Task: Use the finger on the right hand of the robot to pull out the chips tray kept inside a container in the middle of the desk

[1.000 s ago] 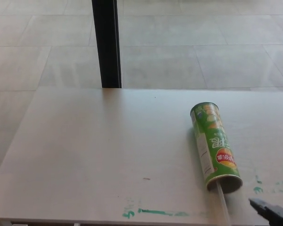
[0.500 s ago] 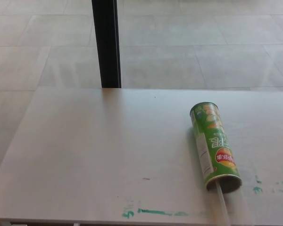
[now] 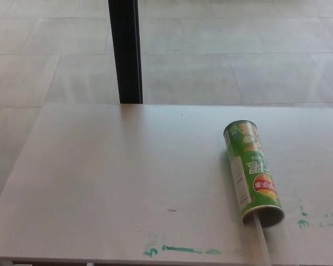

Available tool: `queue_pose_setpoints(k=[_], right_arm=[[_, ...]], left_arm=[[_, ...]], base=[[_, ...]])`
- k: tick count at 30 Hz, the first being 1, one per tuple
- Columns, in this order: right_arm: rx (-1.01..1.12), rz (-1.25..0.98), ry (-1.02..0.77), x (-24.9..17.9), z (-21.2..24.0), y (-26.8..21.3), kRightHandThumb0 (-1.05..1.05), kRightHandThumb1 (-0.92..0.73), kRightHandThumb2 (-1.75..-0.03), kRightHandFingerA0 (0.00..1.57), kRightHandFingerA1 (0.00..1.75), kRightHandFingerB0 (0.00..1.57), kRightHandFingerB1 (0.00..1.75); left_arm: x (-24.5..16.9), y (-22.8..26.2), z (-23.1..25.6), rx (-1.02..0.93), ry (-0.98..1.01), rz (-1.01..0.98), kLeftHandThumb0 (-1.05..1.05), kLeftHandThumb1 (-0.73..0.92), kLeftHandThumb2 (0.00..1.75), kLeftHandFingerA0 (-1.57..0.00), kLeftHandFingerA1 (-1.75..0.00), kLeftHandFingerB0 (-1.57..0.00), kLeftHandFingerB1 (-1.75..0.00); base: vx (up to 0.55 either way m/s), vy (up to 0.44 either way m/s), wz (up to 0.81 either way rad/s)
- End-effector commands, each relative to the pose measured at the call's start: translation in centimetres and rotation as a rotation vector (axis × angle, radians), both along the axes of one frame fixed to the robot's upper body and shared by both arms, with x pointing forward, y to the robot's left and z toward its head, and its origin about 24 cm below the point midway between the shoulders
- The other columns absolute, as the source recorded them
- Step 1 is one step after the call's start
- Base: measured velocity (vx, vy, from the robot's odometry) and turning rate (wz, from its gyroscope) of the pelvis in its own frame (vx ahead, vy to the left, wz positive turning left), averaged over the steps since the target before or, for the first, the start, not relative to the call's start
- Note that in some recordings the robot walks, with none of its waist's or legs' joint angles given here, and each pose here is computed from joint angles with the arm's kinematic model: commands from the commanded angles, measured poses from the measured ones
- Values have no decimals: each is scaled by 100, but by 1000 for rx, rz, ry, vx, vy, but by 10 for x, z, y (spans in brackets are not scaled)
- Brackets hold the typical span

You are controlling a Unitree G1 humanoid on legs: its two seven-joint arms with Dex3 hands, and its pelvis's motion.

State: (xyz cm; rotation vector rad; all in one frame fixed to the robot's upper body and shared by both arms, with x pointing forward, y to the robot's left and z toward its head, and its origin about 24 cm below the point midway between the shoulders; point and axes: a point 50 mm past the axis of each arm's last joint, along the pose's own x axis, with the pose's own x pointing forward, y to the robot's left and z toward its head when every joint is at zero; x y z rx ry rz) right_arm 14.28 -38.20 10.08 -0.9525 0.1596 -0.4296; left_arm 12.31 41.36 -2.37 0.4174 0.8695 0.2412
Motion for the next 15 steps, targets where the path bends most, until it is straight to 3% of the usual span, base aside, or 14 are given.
queue_pose_setpoints(k=[1, 3, 5, 6, 7, 8, 9, 11, 12, 14, 15], right_arm=[[400, -453, -211, -27, -50, -38, -22, -47, -65, 94, 110, 6, 27], [502, -550, -191, -34, -75, -39, -17, -52, -59, 97, 120, 2, 35], [515, -557, -202, -34, -76, -40, -17, -52, -59, 97, 120, 2, 35], [553, -612, -172, -44, -92, -37, -24, -51, -59, 97, 115, 1, 47], [549, -634, -159, -46, -97, -37, -21, -34, -86, 104, 110, 1, 51], [565, -640, -170, -48, -100, -37, -20, -32, -84, 104, 110, 2, 52], [587, -648, -185, -49, -103, -36, -19, -44, -62, 102, 120, 6, 52], [616, -658, -213, -44, -105, -35, -19, -44, -62, 102, 120, 6, 52], [649, -656, -217, -45, -109, -36, -14, -50, -63, 84, 117, 7, 53], [734, -651, -201, -49, -121, -36, -17, -52, -62, 80, 115, 7, 54], [757, -648, -197, -50, -124, -36, -16, -52, -62, 77, 111, 9, 53]], left_arm=[[-4, 3, 0, 11, 4, 15, -26, 64, 60, -63, -73, -56, -60], [-2, 3, 0, 1, -6, 27, -26, 61, 61, -64, -74, -56, -61], [-1, 2, 0, 0, -9, 27, -26, 61, 61, -64, -74, -56, -61], [-7, 4, 0, 15, 18, 11, -26, 63, 61, -62, -71, -57, -61], [-7, 5, -1, 17, 25, 12, -27, 63, 61, -61, -71, -58, -61], [-8, 5, 0, 17, 25, 11, -27, 64, 61, -60, -70, -57, -61], [-8, 5, -1, 14, 25, 15, -25, 64, 61, -61, -71, -57, -61], [-1, 6, 1, 14, 11, 22, -25, 64, 61, -61, -71, -57, -61], [-1, 5, 2, 15, 4, 22, -25, 64, 61, -57, -70, -56, -61], [-1, 4, 4, 9, -13, 15, -26, 62, 62, -60, -73, -55, -62], [-1, 4, 4, 9, -12, 8, -28, 44, 91, -60, -76, -50, -67]], base=[[0, 0, 0], [0, 0, 0], [0, 0, 0], [0, 0, 0], [0, 0, 0], [0, 0, 0], [0, 0, 0], [0, 0, 0], [0, 0, 0], [0, 0, 0], [0, 0, 0]])
